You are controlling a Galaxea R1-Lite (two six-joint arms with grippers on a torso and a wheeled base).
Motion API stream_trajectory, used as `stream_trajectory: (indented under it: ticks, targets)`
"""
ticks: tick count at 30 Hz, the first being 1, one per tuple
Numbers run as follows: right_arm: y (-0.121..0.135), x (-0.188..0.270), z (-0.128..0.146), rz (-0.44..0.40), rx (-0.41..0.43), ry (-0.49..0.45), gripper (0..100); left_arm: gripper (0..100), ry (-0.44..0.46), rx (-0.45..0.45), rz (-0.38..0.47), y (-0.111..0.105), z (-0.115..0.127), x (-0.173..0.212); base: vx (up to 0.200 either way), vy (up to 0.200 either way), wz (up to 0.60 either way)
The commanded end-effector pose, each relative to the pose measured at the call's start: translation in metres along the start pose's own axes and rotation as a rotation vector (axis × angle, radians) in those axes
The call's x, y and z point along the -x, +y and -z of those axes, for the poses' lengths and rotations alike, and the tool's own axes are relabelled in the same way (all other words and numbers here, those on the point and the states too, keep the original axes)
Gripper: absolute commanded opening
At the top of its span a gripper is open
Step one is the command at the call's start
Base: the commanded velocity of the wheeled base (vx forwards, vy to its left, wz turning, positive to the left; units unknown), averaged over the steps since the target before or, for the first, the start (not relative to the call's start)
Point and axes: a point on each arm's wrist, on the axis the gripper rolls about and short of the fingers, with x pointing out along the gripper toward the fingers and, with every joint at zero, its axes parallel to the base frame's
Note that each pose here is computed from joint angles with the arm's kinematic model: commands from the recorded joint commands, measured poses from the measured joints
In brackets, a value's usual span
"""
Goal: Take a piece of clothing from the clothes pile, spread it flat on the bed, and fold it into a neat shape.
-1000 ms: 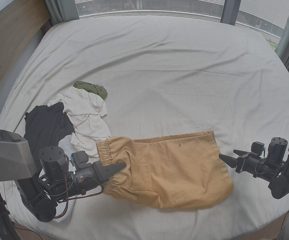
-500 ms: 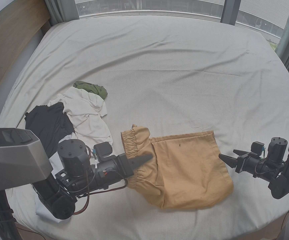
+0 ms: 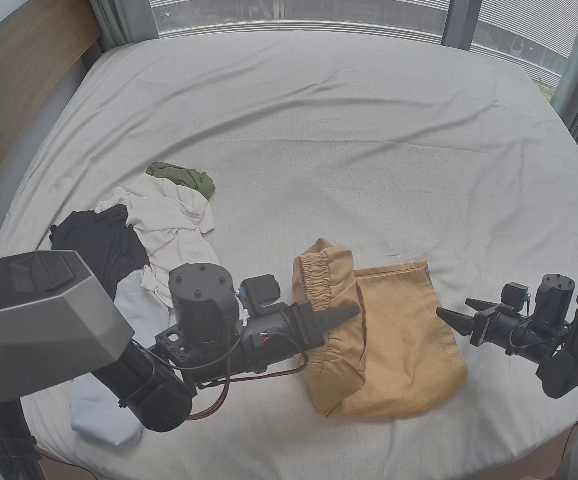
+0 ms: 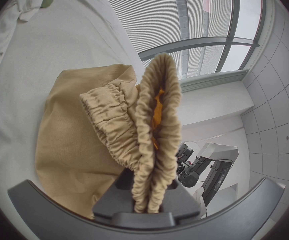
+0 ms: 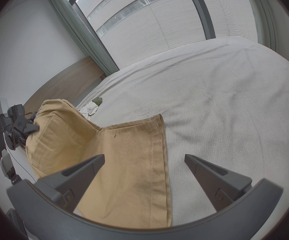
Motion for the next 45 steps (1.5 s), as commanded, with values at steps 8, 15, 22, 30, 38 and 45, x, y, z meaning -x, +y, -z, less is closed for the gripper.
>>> stream_trajectory:
  ticks: [8,15,22,30,38,45]
  targets:
    - [0.002,0.0,-0.004,-0.007,0.007,-0.014,100,0,0.051,-0.012,0.049,-0.026,0.003,-0.039,0.0,0.0,0.0]
    - [0.002,0.0,-0.005,-0.007,0.009,-0.019,100,0,0.088,-0.002,0.025,-0.021,0.016,-0.059,0.0,0.0,0.0]
    - [0.002,0.0,-0.005,-0.007,0.009,-0.019,100,0,0.121,0.007,0.006,-0.012,0.026,-0.076,0.0,0.0,0.0]
    - [0.003,-0.001,-0.004,-0.011,0.01,-0.018,100,0,0.131,0.011,-0.013,-0.001,0.032,-0.084,0.0,0.0,0.0]
    - [0.003,0.0,-0.005,-0.011,0.012,-0.02,100,0,0.121,0.008,-0.008,0.0,0.029,-0.086,0.0,0.0,0.0]
    - [0.004,0.0,-0.007,-0.013,0.016,-0.029,100,0,0.123,0.01,-0.016,0.001,0.027,-0.087,0.0,0.0,0.0]
